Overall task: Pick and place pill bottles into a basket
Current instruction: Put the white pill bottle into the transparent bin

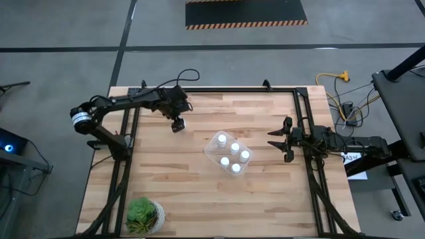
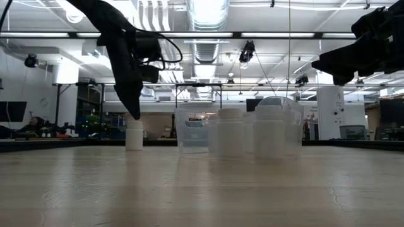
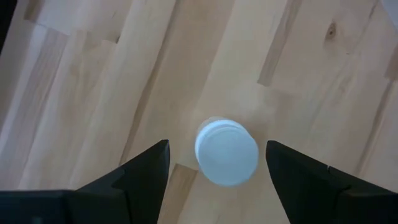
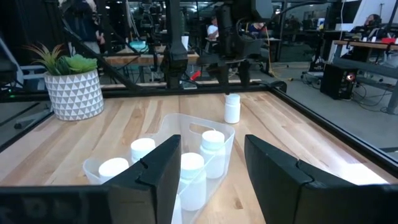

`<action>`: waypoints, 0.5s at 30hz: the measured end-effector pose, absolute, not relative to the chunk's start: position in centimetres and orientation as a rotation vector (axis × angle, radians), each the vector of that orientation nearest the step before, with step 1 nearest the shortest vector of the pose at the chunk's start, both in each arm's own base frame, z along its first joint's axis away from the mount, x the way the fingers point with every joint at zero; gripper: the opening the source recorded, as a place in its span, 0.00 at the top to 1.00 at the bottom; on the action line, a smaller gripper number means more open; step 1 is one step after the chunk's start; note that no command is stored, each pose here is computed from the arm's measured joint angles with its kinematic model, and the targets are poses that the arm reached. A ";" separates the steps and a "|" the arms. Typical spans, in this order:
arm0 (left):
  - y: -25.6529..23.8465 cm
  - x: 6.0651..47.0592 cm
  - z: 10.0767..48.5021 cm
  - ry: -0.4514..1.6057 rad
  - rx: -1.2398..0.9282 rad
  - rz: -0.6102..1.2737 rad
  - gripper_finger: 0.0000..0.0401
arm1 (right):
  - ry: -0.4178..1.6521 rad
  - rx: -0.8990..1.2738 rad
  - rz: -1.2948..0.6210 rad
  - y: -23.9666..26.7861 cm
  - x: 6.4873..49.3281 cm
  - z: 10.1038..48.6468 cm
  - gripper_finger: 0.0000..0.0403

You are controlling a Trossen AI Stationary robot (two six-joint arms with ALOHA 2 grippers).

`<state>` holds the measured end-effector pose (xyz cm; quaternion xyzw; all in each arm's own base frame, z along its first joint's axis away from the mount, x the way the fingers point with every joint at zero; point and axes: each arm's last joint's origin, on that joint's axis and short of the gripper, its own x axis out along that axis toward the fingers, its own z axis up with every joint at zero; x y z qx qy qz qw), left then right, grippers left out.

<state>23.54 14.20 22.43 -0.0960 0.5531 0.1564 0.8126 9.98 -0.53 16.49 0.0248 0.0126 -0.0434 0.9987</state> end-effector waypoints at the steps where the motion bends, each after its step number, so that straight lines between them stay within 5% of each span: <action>1: 14.3 23.5 22.4 1.181 -0.207 0.336 0.38 | 0.025 0.050 -0.087 -0.5 10.0 16.5 0.59; 15: 14.2 23.3 21.7 1.182 -0.216 0.328 0.38 | 0.025 0.050 -0.087 -0.5 10.0 16.5 0.59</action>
